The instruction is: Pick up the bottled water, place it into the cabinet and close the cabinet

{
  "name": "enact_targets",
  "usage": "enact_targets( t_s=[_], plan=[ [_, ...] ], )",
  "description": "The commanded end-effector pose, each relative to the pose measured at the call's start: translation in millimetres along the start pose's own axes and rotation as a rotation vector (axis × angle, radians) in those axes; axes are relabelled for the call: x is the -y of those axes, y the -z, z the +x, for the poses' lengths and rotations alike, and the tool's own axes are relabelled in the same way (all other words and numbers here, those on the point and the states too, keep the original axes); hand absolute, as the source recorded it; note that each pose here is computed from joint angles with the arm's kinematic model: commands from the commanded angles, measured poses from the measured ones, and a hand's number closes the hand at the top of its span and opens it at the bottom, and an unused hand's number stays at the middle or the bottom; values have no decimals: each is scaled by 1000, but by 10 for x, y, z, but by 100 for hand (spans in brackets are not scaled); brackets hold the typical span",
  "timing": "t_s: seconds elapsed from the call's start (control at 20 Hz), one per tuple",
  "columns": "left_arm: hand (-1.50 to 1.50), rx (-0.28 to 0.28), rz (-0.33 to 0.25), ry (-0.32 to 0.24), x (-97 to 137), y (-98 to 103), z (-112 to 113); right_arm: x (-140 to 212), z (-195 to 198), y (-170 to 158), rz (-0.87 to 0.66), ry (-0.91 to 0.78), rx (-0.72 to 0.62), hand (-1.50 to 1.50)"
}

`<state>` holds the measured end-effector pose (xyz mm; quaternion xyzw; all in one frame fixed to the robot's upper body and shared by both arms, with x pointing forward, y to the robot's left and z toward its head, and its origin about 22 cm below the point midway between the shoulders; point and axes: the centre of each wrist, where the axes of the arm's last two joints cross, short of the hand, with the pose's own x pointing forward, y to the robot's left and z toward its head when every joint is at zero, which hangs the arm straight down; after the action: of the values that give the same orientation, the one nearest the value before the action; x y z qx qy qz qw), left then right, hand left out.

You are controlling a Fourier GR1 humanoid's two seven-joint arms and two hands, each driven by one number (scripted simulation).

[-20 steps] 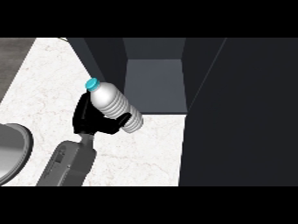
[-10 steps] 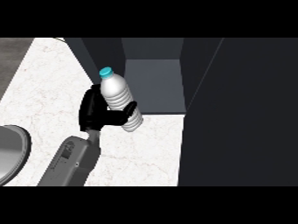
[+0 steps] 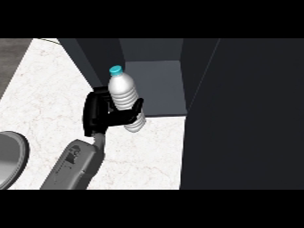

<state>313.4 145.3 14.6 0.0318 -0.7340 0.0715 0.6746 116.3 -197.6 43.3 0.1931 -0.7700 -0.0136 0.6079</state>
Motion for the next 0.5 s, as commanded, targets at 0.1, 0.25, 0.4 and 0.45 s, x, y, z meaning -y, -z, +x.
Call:
enact_targets(
  t_s=[0.1, 0.25, 0.4, 0.45],
  plan=[
    [150, 86, -51, 101, 401, 575, 541, 68, 5, 11, 25, 3, -4, -150],
    [150, 96, -24, 163, 343, 580, 499, -51, -36, 7, 28, 15, -14, -150],
    [150, 86, -18, 164, 373, 541, 430, -35, -50, 35, 40, 17, -8, -150],
    [150, 95, 8, 192, 353, 532, 397, 6, -19, -16, 42, 12, -19, -150]
  ],
)
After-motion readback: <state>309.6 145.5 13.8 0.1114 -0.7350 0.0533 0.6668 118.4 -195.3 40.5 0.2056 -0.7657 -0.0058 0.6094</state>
